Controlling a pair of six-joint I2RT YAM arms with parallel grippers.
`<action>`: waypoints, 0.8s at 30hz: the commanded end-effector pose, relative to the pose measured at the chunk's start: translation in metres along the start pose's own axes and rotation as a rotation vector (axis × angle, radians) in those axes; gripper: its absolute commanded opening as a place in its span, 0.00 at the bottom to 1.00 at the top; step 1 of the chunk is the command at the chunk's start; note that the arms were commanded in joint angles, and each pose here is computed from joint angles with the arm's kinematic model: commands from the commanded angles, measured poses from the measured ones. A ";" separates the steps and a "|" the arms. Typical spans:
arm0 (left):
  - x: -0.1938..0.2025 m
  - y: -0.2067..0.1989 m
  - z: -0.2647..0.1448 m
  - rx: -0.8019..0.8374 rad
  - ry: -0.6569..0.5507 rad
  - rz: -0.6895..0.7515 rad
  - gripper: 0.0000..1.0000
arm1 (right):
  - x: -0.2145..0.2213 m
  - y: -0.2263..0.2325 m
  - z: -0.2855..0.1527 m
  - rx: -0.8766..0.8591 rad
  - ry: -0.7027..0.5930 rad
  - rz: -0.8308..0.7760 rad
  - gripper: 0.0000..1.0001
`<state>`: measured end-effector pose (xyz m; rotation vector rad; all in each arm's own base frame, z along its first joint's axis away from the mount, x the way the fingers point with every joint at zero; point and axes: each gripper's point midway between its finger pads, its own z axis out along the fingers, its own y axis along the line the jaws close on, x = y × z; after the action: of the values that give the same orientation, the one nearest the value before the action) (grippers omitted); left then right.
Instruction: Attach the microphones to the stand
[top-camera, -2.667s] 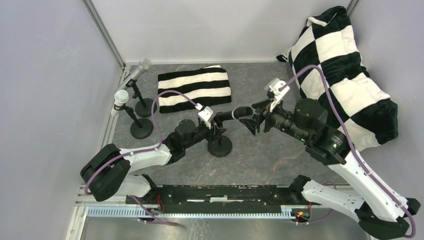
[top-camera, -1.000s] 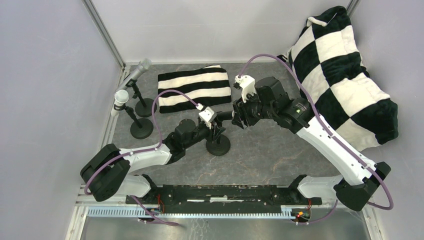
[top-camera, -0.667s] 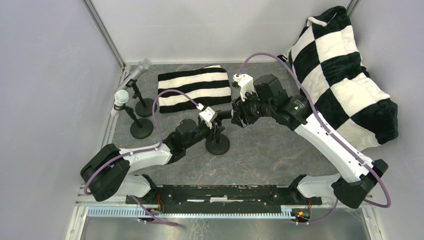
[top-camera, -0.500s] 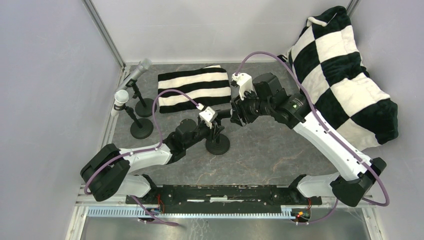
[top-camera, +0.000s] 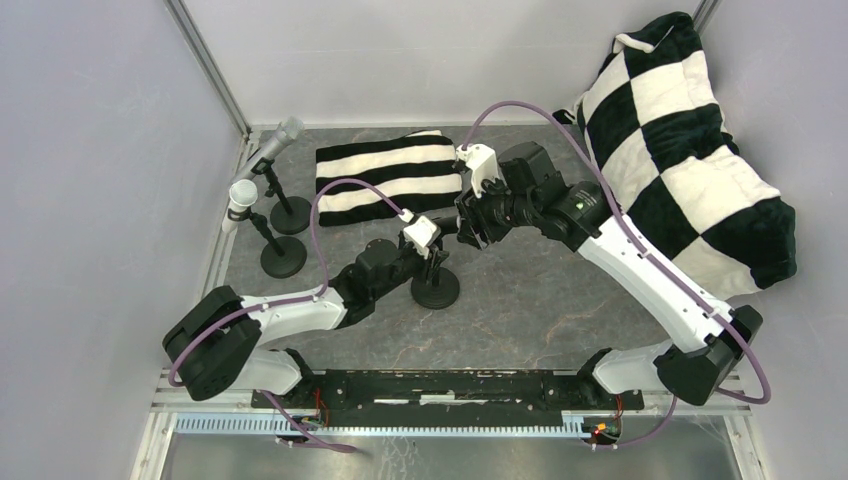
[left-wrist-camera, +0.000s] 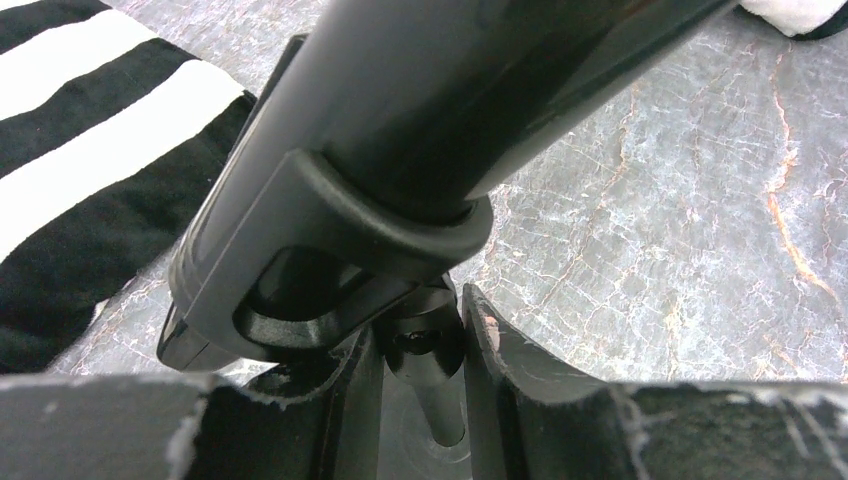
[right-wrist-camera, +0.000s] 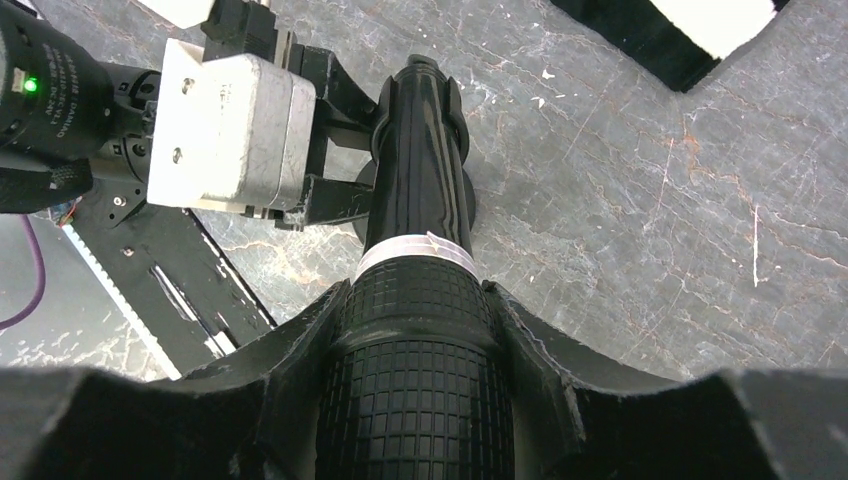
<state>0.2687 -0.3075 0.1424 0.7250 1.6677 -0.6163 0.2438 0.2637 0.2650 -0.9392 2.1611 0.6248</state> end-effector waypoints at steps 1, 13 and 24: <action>-0.008 -0.033 0.008 0.127 -0.008 0.085 0.02 | 0.049 0.010 0.036 -0.083 0.208 0.021 0.00; -0.007 -0.033 0.007 0.124 -0.009 0.090 0.02 | 0.059 0.006 0.053 -0.086 0.253 0.023 0.00; -0.006 -0.033 0.007 0.120 -0.007 0.091 0.02 | 0.075 0.003 0.071 -0.092 0.293 0.030 0.00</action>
<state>0.2685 -0.3089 0.1420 0.7321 1.6648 -0.5930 0.2592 0.2812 0.2388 -0.9864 2.1881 0.6340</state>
